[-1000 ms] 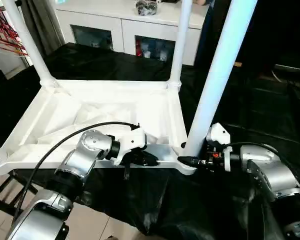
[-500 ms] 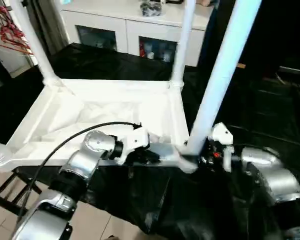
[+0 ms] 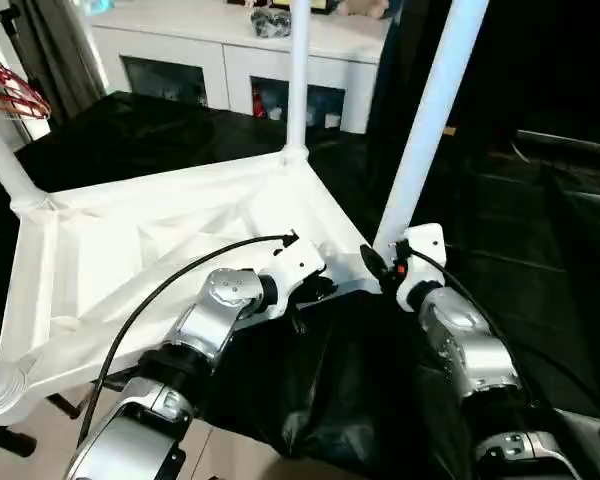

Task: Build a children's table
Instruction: Rotate leg to tighten

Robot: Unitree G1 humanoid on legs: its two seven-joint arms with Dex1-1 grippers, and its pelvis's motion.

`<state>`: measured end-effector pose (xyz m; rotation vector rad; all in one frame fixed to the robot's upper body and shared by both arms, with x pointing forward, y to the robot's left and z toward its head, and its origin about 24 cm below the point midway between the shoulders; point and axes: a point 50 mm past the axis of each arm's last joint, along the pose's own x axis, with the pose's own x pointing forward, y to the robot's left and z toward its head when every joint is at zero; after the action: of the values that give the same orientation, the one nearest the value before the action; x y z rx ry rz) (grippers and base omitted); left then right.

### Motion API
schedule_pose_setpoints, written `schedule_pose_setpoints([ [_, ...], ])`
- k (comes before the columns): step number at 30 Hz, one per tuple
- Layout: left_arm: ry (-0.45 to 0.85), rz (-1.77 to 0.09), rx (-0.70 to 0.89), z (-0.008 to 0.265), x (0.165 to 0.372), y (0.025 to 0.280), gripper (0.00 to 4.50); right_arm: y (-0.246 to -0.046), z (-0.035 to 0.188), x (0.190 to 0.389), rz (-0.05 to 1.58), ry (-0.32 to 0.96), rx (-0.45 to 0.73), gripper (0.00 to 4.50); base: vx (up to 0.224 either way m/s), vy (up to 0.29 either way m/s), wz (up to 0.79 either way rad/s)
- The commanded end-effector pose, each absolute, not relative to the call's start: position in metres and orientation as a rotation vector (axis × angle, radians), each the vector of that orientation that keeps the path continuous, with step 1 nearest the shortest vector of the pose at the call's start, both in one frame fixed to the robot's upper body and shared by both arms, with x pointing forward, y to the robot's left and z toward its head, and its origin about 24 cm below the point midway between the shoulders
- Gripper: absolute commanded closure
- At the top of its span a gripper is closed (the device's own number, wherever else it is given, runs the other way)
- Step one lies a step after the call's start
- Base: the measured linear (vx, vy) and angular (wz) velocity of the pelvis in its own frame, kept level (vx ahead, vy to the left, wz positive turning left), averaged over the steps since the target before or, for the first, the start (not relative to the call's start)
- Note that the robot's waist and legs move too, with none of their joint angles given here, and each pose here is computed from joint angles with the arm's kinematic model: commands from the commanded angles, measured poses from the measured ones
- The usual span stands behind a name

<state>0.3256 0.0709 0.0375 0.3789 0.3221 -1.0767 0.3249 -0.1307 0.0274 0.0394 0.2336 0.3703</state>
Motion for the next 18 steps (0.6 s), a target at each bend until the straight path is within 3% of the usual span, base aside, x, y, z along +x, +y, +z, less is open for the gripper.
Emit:
schedule_pose_setpoints([
  [1,0.244,-1.128,0.401,0.052,0.327,0.048,4.5,-0.09,0.016,0.315,0.532,0.291,0.122,1.97,0.0,0.0,0.0],
  [9,0.261,-1.19,0.426,0.051,0.325,0.066,4.5,-0.118,0.02,0.308,0.628,0.298,0.043,1.25,0.0,0.0,0.0],
  [10,0.258,-1.247,0.435,0.052,0.323,0.07,4.5,-0.131,0.021,0.305,0.683,0.327,0.002,1.07,0.0,0.0,0.0],
  [18,0.273,-1.385,0.466,0.055,0.319,0.087,4.5,-0.166,0.027,0.294,0.9,0.379,-0.151,0.89,0.007,-0.003,0.01],
])
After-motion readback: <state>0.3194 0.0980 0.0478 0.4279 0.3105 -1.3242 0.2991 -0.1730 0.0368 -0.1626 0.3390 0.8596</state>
